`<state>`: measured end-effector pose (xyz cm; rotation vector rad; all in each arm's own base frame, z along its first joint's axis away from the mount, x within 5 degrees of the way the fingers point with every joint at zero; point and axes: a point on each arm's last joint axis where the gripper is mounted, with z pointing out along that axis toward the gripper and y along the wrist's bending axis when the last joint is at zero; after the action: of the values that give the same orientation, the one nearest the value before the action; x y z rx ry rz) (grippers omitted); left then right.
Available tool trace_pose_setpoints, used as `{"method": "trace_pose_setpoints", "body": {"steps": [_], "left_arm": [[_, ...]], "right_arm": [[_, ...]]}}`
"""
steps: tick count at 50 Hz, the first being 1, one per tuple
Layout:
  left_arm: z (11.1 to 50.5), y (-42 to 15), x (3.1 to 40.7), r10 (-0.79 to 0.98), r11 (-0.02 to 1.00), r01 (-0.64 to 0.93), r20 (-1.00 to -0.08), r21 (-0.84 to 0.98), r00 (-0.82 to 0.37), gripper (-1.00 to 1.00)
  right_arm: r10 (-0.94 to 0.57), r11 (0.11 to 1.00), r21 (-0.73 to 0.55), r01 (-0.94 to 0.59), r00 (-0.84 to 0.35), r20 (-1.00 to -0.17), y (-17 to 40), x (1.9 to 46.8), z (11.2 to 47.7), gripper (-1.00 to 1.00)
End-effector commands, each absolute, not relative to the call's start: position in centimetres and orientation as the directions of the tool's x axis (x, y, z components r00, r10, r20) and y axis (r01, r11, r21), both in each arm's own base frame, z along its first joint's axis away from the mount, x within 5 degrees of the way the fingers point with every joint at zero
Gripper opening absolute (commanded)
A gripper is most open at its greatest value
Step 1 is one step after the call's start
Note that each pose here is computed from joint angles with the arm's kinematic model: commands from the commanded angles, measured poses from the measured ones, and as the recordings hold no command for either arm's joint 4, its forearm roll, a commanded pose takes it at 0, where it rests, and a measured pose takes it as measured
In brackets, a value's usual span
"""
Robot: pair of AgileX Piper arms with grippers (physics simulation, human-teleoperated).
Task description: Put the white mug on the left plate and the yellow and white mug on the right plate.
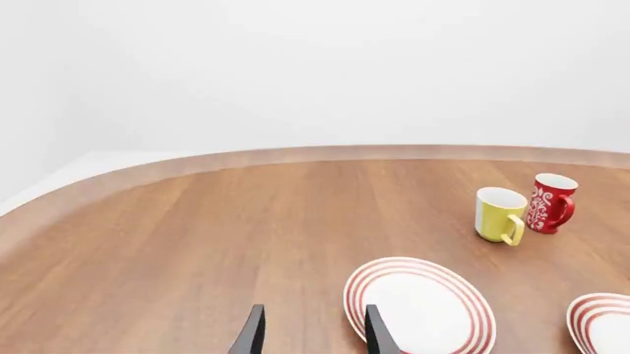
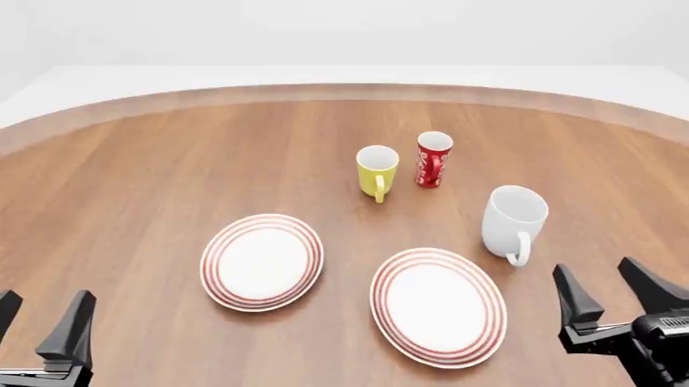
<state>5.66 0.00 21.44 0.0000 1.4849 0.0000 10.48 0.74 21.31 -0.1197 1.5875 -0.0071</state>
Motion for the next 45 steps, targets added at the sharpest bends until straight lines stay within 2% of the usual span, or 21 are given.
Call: {"method": "trace_pose_setpoints", "body": {"steps": [1, 45], "left_arm": [[21.4, 0.0, 5.7, 0.0, 1.0, 0.0, -0.996, 0.0, 0.086, 1.0], [21.4, 0.0, 5.7, 0.0, 1.0, 0.0, -0.996, 0.0, 0.086, 1.0]], "right_arm": [[-0.077, 0.994, -0.073, -0.085, -0.042, -0.996, 1.0, 12.0, 20.7, 1.0], [-0.035, 0.999, -0.029, -0.044, -0.138, -0.99, 0.7, 18.5, 17.5, 1.0]]}}
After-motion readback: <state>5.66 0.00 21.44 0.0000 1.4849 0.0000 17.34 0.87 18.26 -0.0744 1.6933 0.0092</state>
